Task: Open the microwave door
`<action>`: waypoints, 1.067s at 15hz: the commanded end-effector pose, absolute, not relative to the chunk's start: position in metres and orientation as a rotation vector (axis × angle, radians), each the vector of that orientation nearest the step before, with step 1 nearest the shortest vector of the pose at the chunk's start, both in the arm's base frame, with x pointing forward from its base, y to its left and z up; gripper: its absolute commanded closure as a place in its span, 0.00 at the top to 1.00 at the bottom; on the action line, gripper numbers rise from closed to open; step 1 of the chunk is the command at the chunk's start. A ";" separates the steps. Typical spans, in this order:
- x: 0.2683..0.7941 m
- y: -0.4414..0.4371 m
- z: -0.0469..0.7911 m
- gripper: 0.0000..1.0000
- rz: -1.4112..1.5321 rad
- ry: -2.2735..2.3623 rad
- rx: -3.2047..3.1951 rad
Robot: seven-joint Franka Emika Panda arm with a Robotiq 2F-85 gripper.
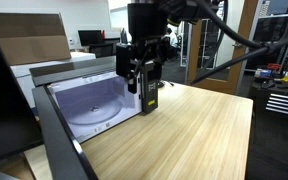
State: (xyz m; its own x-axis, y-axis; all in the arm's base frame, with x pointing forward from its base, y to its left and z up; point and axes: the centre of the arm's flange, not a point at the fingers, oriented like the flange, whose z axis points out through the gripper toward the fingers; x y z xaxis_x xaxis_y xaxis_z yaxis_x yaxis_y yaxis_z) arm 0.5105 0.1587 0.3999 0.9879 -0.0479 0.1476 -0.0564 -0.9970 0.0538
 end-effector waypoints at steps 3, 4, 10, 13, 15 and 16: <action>0.514 0.159 0.432 1.00 0.282 -0.099 3.111; 0.515 0.160 0.436 1.00 0.290 -0.100 3.117; 0.521 0.164 0.435 1.00 0.321 -0.114 3.111; 0.521 0.164 0.435 1.00 0.321 -0.114 3.111; 0.521 0.164 0.435 1.00 0.321 -0.114 3.112; 0.521 0.164 0.435 1.00 0.321 -0.114 3.112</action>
State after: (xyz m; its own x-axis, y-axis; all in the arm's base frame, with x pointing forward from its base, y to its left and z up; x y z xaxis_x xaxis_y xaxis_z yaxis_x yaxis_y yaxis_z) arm 0.5211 0.1636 0.4346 0.9763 -0.0715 0.2042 -0.0738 -0.9973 0.0038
